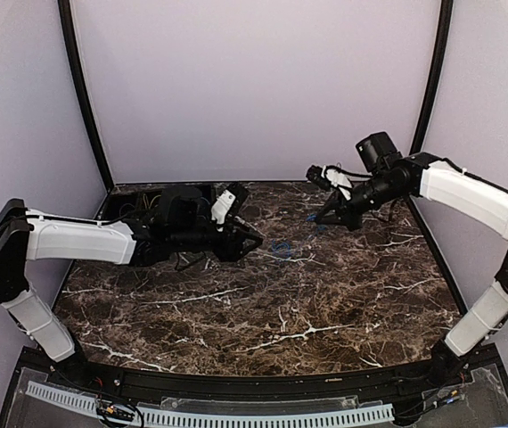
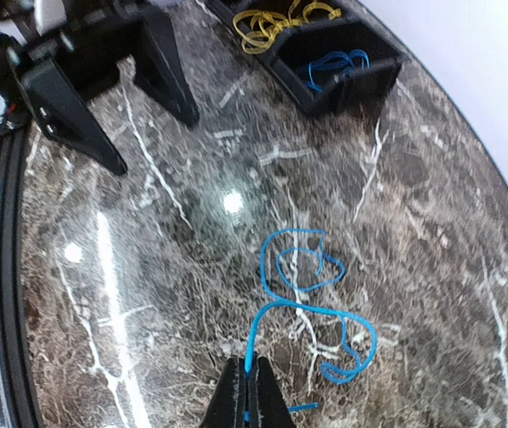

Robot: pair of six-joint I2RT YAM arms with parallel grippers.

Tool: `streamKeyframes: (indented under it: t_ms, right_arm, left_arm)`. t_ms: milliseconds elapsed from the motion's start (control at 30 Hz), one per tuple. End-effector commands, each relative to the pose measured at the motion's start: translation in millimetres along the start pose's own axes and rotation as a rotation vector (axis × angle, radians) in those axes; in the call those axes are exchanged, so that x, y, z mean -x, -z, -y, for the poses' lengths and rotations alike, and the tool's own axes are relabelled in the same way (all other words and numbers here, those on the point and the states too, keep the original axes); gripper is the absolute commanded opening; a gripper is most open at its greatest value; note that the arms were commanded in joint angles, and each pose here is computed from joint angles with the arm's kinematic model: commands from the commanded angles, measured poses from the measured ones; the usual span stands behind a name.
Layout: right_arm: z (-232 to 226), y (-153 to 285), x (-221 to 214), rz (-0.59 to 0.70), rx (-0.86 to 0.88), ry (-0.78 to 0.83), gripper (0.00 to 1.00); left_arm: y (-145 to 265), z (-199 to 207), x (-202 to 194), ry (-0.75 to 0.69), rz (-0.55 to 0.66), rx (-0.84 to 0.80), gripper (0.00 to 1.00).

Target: Untangle the cables

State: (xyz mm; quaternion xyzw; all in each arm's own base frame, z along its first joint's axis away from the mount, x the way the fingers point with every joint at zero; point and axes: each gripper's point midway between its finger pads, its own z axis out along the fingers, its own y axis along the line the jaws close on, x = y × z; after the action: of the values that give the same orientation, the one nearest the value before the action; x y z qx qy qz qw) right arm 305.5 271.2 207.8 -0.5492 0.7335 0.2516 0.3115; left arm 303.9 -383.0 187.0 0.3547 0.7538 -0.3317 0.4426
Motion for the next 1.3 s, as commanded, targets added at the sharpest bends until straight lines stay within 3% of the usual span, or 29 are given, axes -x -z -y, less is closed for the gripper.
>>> streamKeyframes:
  t_ms: [0, 100, 267, 367, 567, 633, 700, 733, 833, 900, 1267]
  right_arm:
    - [-36.9, 35.4, 37.2, 0.077, 0.139, 0.014, 0.00]
    - [-42.3, 49.1, 59.3, 0.130, 0.165, 0.017, 0.00]
    - [-51.0, 65.6, 91.6, 0.223, 0.227, 0.015, 0.00]
    - [-57.4, 73.0, 104.5, 0.257, 0.273, 0.020, 0.00]
    - [-68.7, 84.8, 117.4, 0.302, 0.331, 0.029, 0.00]
    - [-71.9, 87.2, 118.8, 0.308, 0.339, 0.032, 0.00]
    - [-72.4, 89.8, 119.4, 0.308, 0.328, 0.037, 0.00]
    - [-72.7, 92.0, 120.3, 0.308, 0.321, 0.041, 0.00]
    - [-74.4, 107.5, 130.6, 0.330, 0.289, 0.081, 0.00]
    - [-73.8, 123.0, 142.3, 0.365, 0.255, 0.117, 0.00]
    - [-44.6, 220.5, 209.3, 0.609, 0.041, 0.242, 0.00]
  left_arm:
    - [36.7, 42.1, 53.1, -0.179, 0.291, -0.078, 0.62]
    - [48.2, 62.8, 65.9, -0.253, 0.387, -0.083, 0.70]
    - [45.7, 86.8, 92.9, -0.311, 0.498, -0.095, 0.72]
    - [21.7, 90.0, 95.0, -0.309, 0.493, -0.088, 0.72]
    - [-13.3, 85.6, 114.9, -0.277, 0.608, -0.069, 0.71]
    - [-27.4, 89.9, 119.4, -0.267, 0.624, -0.105, 0.66]
    - [-40.9, 96.1, 119.2, -0.242, 0.621, -0.159, 0.51]
    - [-50.3, 95.5, 112.0, -0.225, 0.603, -0.172, 0.36]
    - [-59.2, 98.5, 102.8, -0.168, 0.589, -0.221, 0.05]
    - [-61.6, 95.7, 88.6, -0.138, 0.577, -0.225, 0.00]
    - [-58.7, 85.6, 1.1, -0.063, 0.401, -0.241, 0.00]
